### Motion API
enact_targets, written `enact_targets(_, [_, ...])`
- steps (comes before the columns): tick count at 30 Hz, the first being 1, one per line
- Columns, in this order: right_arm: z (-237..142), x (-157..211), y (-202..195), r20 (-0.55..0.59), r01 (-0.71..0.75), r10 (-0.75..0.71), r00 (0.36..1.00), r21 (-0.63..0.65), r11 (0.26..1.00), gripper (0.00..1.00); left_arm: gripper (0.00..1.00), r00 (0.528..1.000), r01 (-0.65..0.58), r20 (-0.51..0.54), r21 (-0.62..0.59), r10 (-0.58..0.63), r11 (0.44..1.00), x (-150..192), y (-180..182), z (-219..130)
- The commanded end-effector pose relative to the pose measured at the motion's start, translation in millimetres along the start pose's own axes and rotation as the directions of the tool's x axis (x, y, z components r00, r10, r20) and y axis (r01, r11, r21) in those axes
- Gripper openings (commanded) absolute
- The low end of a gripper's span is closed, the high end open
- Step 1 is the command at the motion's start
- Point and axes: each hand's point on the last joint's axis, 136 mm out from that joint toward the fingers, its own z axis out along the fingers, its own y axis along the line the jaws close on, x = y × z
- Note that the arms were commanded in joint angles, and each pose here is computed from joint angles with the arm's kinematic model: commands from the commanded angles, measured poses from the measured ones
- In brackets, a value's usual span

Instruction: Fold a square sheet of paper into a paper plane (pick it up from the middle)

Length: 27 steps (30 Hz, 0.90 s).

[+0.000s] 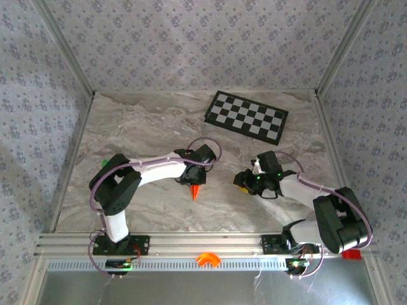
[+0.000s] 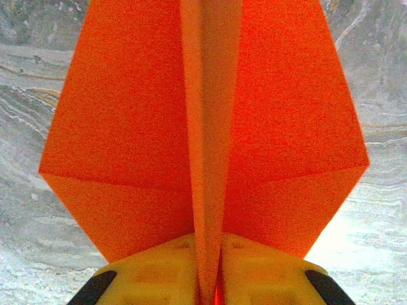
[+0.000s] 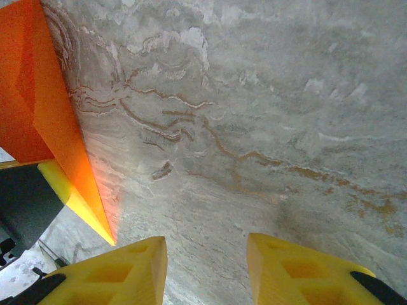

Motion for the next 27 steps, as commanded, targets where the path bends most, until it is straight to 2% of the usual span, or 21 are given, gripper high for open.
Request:
enact_targets(1, [-0.1, 3.4, -3.1, -0.005, -0.002, 0.002, 1.000, 0.000, 1.000, 0.39, 0.16, 1.000, -0.008, -0.008, -0.036, 0.008, 0.999, -1.0, 3.7, 1.4])
enact_targets(11, [0.4, 3.1, -2.4, -0.007, 0.000, 0.000, 1.000, -0.001, 1.000, 0.40, 0.17, 0.999, -0.017, -0.029, -0.048, 0.016, 0.999, 5.6, 6.6, 11.4])
enact_targets(19, [1.4, 3.5, -3.3, -0.009, -0.003, 0.003, 1.000, -0.001, 1.000, 0.40, 0.25, 0.999, -0.016, -0.032, -0.053, 0.014, 0.998, 9.1, 9.6, 14.2])
enact_targets(27, [0.8, 3.1, -2.1, -0.007, -0.001, 0.001, 1.000, -0.004, 1.000, 0.41, 0.31, 0.997, -0.031, -0.069, -0.139, 0.022, 0.990, 28.1, 19.6, 25.4])
